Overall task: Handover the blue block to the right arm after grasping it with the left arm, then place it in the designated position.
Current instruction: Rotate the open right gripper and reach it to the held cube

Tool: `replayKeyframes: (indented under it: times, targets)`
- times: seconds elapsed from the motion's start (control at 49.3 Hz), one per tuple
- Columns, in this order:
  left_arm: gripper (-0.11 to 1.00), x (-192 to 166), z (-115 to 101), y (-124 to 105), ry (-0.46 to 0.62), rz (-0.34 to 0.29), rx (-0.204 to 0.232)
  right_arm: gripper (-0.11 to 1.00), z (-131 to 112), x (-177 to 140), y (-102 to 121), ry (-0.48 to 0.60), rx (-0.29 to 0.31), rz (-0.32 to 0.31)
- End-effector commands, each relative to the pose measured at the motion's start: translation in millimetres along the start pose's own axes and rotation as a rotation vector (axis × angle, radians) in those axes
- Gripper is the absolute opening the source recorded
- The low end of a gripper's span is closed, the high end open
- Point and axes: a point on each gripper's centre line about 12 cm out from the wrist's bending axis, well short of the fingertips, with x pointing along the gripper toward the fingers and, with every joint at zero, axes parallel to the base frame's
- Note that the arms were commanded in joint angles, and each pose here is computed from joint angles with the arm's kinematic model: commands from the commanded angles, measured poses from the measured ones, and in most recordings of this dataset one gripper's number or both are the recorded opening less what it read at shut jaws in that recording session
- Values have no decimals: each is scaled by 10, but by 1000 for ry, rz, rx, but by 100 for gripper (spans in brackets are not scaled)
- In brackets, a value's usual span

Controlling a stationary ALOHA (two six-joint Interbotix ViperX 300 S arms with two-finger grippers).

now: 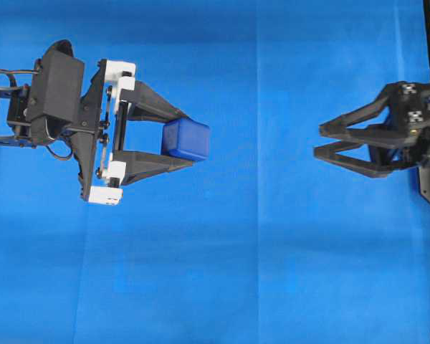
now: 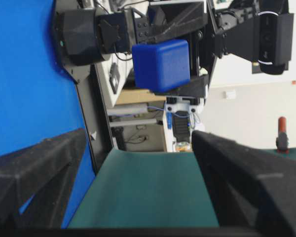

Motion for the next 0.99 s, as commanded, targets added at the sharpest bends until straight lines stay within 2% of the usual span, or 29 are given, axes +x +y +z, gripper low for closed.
replayKeyframes:
  times: [0.0, 0.467, 0.974]
  targets:
    - [49, -35, 116, 8, -38, 2, -3, 95, 49, 105, -140, -24, 2, -26]
    - [49, -35, 116, 2, -38, 1, -3, 95, 15, 768, -351, -24, 8, 1]
    - [49, -34, 122, 2, -40, 1, -5, 95, -77, 1428, -435, -12, 9, 24]
